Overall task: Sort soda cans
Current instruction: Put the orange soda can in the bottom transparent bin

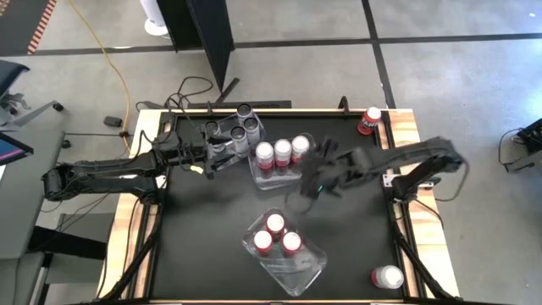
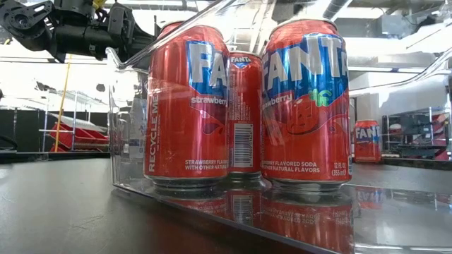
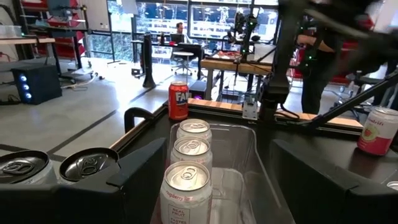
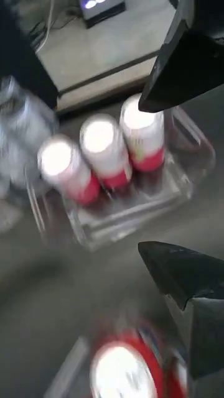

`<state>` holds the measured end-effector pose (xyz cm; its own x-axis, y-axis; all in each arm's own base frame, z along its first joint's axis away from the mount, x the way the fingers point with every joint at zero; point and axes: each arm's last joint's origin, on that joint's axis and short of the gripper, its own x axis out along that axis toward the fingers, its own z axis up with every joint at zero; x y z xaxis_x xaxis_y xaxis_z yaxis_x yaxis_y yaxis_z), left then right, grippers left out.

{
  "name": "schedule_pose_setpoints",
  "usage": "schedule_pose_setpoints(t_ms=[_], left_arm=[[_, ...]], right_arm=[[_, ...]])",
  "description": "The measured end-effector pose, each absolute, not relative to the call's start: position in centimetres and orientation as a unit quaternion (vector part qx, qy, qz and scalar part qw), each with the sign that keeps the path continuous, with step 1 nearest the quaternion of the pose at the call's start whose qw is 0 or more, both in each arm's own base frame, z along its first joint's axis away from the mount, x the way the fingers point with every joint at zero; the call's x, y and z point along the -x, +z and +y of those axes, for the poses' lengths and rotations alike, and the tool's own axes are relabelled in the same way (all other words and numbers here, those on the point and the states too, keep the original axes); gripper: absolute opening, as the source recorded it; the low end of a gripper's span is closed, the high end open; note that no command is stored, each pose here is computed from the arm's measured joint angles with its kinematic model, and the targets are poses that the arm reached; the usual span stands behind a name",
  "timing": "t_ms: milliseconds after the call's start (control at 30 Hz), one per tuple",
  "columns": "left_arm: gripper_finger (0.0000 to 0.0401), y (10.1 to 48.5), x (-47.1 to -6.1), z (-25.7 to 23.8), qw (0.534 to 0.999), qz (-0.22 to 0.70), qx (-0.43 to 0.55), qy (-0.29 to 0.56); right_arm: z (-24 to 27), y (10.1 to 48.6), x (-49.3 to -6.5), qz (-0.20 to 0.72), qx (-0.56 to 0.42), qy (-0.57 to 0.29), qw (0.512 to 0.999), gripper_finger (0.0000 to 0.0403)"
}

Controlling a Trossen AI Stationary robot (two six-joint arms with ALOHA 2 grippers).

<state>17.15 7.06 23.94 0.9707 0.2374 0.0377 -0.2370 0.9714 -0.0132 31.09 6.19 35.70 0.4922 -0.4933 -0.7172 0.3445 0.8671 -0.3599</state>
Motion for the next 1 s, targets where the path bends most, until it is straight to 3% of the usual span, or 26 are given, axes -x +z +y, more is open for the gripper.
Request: schedule_pose_setpoints(t_ms=[267, 567, 1000], left_arm=[[0.0281, 23.9, -17.2, 7.0, 0.994, -0.019, 0.007, 0.108], [0.0281, 24.0, -17.2, 7.0, 0.994, -0.020, 0.007, 0.108], [0.0281, 23.9, -17.2, 7.0, 0.994, -0.020, 0.006, 0.107]], right_arm=[[-0.2, 34.2, -22.7, 0.339, 0.017, -0.376, 0.862, 0.0372], [-4.2, 33.3, -13.7, 0.182, -0.132, -0.548, 0.806, 0.0372], [-11.8, 30.1, -13.5, 0.194, -0.248, -0.684, 0.657, 0.0372]])
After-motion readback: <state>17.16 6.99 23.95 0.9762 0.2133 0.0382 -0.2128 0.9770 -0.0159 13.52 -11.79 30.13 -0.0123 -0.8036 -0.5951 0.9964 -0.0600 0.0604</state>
